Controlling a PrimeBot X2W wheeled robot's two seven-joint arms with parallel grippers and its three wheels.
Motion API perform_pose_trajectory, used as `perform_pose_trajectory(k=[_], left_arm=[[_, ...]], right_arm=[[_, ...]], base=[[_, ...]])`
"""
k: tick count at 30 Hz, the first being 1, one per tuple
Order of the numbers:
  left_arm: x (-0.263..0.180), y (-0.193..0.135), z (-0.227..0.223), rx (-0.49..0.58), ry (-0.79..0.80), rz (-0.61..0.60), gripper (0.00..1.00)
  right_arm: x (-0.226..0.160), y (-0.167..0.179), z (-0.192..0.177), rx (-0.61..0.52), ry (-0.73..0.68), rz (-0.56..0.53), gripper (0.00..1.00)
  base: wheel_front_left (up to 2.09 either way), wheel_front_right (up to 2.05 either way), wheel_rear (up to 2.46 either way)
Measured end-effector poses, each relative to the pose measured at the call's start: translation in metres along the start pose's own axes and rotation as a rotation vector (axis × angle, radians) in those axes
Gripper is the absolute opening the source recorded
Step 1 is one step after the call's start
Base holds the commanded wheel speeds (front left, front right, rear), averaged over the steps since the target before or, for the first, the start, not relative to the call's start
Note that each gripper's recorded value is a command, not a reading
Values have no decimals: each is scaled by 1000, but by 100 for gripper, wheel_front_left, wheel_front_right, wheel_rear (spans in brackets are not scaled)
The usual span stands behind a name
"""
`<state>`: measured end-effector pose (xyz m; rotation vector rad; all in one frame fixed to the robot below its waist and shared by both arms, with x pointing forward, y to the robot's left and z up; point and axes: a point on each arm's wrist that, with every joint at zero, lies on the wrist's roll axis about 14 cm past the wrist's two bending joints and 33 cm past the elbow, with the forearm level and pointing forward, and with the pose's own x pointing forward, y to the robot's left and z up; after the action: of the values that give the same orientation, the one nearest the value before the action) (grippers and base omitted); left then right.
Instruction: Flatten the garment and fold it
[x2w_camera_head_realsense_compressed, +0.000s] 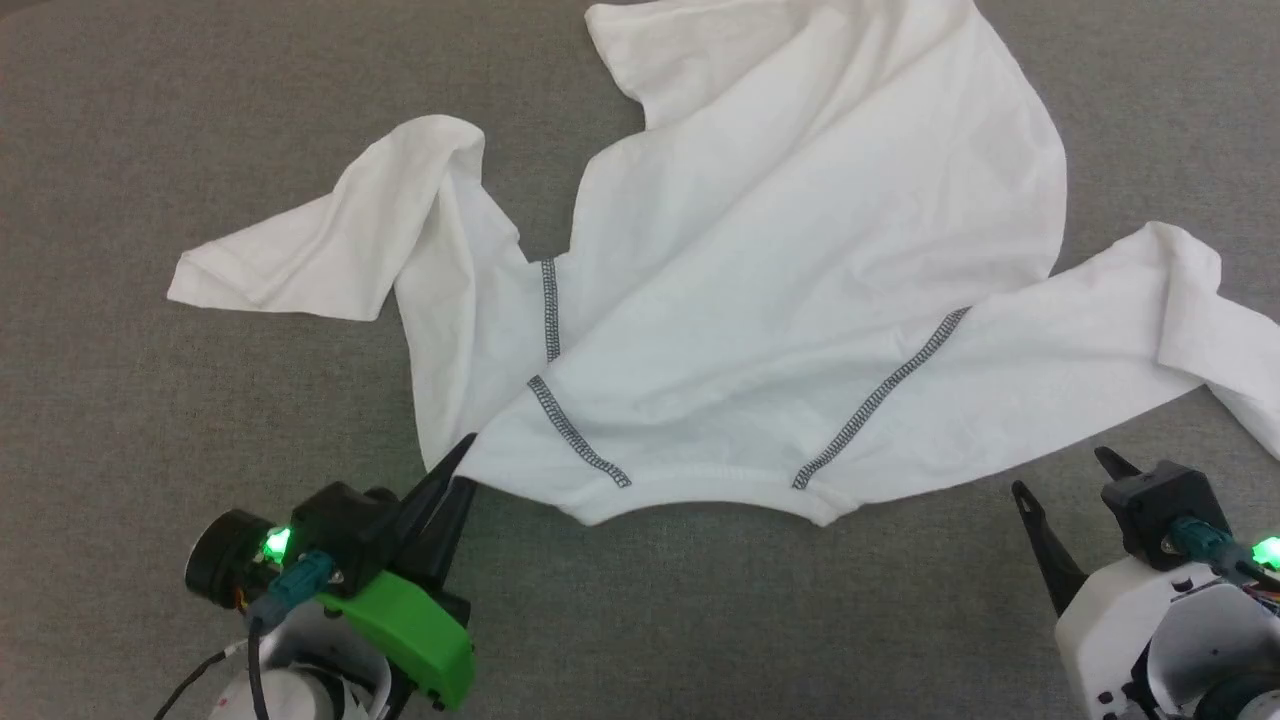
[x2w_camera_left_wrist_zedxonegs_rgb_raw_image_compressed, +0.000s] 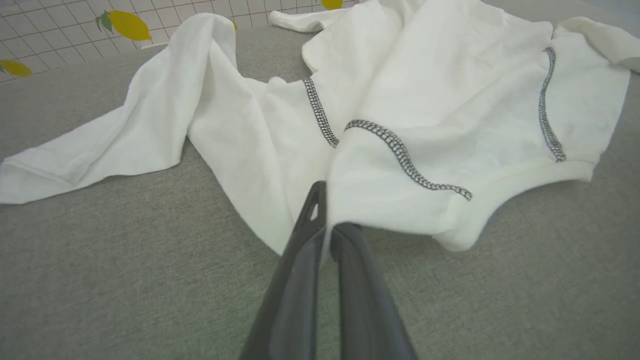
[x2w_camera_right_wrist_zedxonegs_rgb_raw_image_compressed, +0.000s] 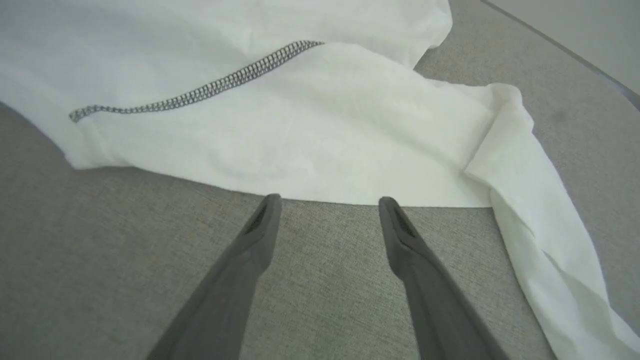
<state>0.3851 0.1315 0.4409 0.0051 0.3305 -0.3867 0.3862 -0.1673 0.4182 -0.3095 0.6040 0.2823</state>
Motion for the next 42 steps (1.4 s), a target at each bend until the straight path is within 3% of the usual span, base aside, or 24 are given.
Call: perform_pose_trajectory(k=[17,23,24,25,26,31,35,42], left_arm=[[14,16,-18,-25,47,31,0],[14,17,-20,-60,51,37,0],[14,18,-20,-64,51,38,0],[14,18,-20,-66,51,38,0],[14,18,-19,-66,47,39,0],[17,17,-10,-66,12,30,0],[17,18,4,-71,-48,43,0],[10,23,60,-85,-267,97,0]], right_arm=[[52,22,-19,-271,166,244,100],[60,26,-22,-307,220,298,100],[62,26,-23,-306,227,304,49],[63,27,-24,-302,231,309,31],[64,26,-23,-295,234,311,2],[72,24,-16,-247,198,298,0],[74,15,3,-179,92,236,0],[45,-23,82,-63,-259,33,0]], base=[[0,0,0],[0,0,0],[0,0,0],[0,0,0],[0,0,0],[0,0,0],[0,0,0],[0,0,0]])
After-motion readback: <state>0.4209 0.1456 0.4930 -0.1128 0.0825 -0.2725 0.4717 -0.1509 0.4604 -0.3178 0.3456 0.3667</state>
